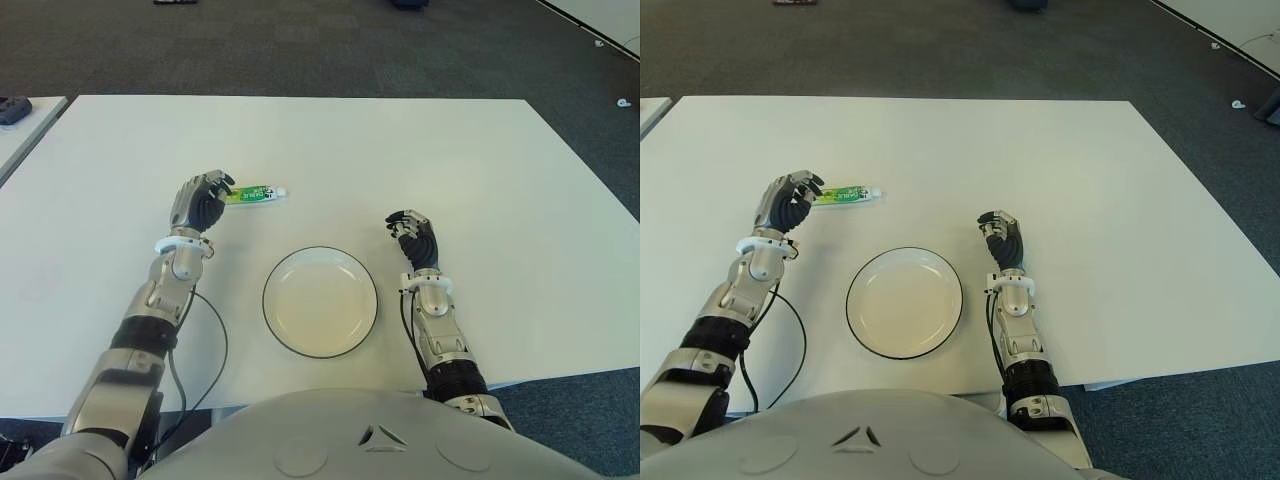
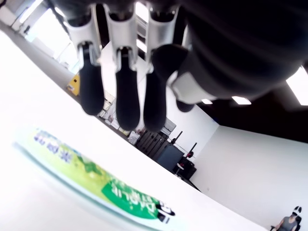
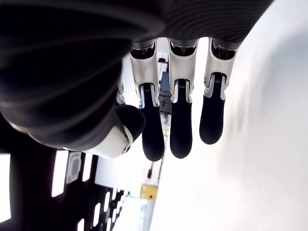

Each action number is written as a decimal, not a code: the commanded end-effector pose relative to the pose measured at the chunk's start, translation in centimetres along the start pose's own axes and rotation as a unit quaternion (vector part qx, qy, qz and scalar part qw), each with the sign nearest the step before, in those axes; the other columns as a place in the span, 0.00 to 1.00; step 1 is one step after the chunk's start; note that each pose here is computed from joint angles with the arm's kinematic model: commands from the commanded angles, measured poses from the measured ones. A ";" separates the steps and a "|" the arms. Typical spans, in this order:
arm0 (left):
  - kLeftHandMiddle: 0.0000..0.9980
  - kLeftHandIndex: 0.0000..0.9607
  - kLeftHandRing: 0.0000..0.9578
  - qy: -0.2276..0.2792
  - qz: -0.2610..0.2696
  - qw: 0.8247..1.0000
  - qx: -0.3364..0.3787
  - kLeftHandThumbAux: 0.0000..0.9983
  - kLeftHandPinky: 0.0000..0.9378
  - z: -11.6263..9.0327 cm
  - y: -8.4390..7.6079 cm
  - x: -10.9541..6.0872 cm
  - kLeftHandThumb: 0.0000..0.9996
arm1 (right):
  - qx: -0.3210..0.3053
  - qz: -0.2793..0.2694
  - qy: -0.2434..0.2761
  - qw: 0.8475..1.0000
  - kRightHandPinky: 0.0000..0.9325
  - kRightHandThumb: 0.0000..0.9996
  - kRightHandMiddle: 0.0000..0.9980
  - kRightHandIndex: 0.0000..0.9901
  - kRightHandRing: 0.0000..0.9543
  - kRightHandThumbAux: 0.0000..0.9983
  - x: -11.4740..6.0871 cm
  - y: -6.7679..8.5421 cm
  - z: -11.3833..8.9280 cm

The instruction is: Put the toothpaste on the table into the plate.

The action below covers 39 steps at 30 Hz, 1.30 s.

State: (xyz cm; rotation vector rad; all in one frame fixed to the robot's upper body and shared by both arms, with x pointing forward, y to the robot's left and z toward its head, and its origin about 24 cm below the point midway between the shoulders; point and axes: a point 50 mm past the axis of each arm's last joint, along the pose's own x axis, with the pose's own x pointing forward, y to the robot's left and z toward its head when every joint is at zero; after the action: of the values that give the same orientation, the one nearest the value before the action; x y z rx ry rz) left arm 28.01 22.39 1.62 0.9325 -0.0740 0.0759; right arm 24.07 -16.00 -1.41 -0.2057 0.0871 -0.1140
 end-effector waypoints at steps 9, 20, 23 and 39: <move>0.24 0.25 0.27 -0.012 -0.041 0.995 0.091 0.34 0.31 0.1 -0.8 2.7 0.72 | -0.001 0.003 -0.004 1.000 0.48 0.71 0.46 0.43 0.46 0.73 -0.3 0.2 0.0; 0.09 0.08 0.13 -0.029 -0.097 0.981 0.168 0.26 0.20 0.0 -1.0 4.4 0.64 | 0.000 -0.004 -0.006 1.000 0.48 0.71 0.46 0.43 0.45 0.73 -0.6 0.2 -0.2; 0.06 0.04 0.08 -0.040 -0.117 0.973 0.193 0.26 0.16 0.1 -1.0 4.7 0.61 | 0.000 -0.004 -0.007 1.000 0.48 0.71 0.46 0.43 0.45 0.73 -0.7 0.1 -0.2; 0.00 0.00 0.00 -0.096 -0.223 0.923 0.298 0.19 0.00 0.0 -1.6 4.7 0.51 | -0.005 -0.009 -0.010 1.000 0.48 0.71 0.46 0.43 0.46 0.73 -0.9 0.1 -0.2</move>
State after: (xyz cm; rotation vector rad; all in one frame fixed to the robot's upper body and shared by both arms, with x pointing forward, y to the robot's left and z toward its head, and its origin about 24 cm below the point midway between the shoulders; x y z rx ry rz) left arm 32.77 21.36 0.74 1.5041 -0.0329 -0.3954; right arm 23.24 -16.02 -1.61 -0.2062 0.0699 -0.1334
